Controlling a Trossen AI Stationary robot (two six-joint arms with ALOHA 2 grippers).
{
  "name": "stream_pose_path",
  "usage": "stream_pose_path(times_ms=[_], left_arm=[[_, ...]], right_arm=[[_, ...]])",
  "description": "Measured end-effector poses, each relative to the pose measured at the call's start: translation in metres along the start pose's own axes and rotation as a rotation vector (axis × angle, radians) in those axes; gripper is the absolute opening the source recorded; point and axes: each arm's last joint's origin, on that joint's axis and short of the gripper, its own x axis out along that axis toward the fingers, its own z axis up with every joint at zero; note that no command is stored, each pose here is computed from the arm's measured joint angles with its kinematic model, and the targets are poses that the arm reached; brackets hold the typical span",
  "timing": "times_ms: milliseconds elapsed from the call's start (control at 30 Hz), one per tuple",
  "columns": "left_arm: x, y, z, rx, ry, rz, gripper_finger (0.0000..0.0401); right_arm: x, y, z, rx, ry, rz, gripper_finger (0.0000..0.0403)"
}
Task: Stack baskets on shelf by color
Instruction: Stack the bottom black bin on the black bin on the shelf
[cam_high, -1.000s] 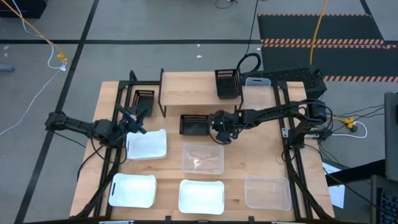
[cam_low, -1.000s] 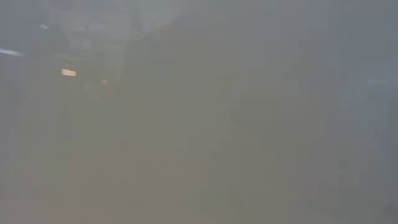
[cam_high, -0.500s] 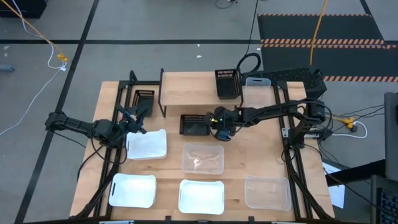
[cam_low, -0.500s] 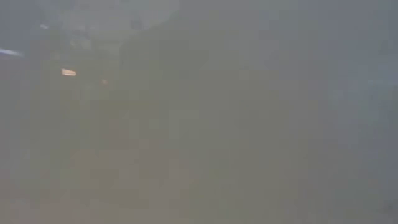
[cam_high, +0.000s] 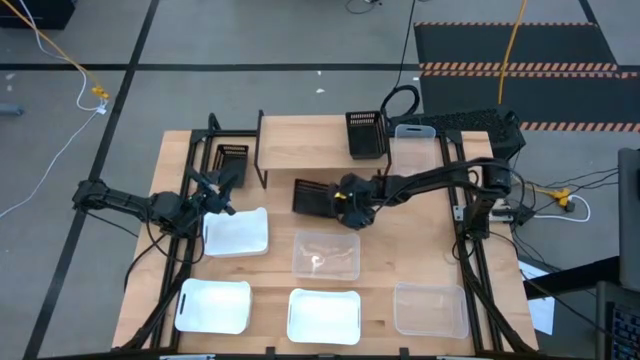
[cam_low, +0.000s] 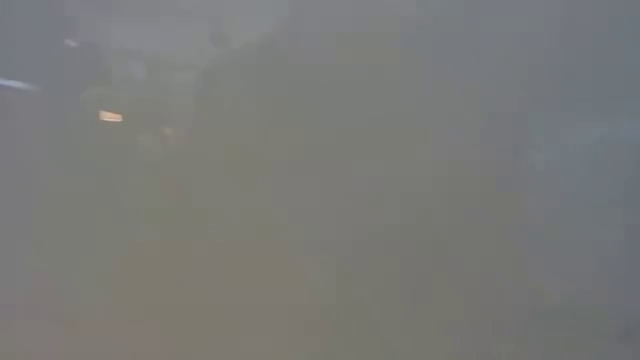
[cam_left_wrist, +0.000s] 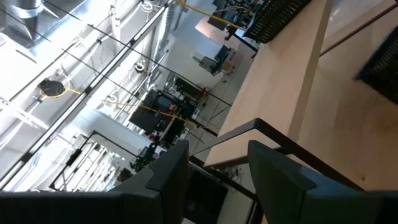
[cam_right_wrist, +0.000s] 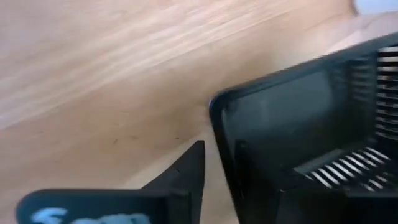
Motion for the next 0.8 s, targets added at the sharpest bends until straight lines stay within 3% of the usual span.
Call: stream_pose_path(times_ms=[133, 233, 400, 500, 567, 700, 767, 800], left_arm=[[0.000, 0.000, 0.000, 0.000, 0.000, -0.001, 0.0168], [0.000, 0.000, 0.000, 0.000, 0.000, 0.000, 0.0168], [0.000, 0.000, 0.000, 0.000, 0.000, 0.000, 0.0168], [0.000, 0.000, 0.000, 0.000, 0.000, 0.000, 0.0168], [0.000, 0.000, 0.000, 0.001, 0.000, -0.001, 0.0168], [0.000, 0.000, 0.000, 0.001, 0.000, 0.000, 0.0168], [0.000, 0.000, 0.000, 0.001, 0.000, -0.001, 0.0168], [0.000, 0.000, 0.000, 0.001, 0.000, 0.000, 0.0168]], right_arm=[[-0.001, 0.000, 0.002, 0.013, 0.002, 0.003, 0.0041], [-0.019, -0.007, 0.009, 0.059, -0.026, -0.035, 0.0008], [-0.085, -0.031, 0.022, 0.210, -0.329, -0.154, 0.0003], [-0.135, -0.045, 0.026, 0.302, -0.523, -0.278, 0.0003], [-0.169, -0.055, 0.028, 0.378, -0.608, -0.424, 0.0002], [-0.229, -0.077, 0.023, 0.704, -0.659, -0.757, 0.0002], [-0.249, -0.089, 0.017, 0.828, -0.688, -0.794, 0.0002], [-0.256, -0.094, 0.013, 0.865, -0.717, -0.760, 0.0001]])
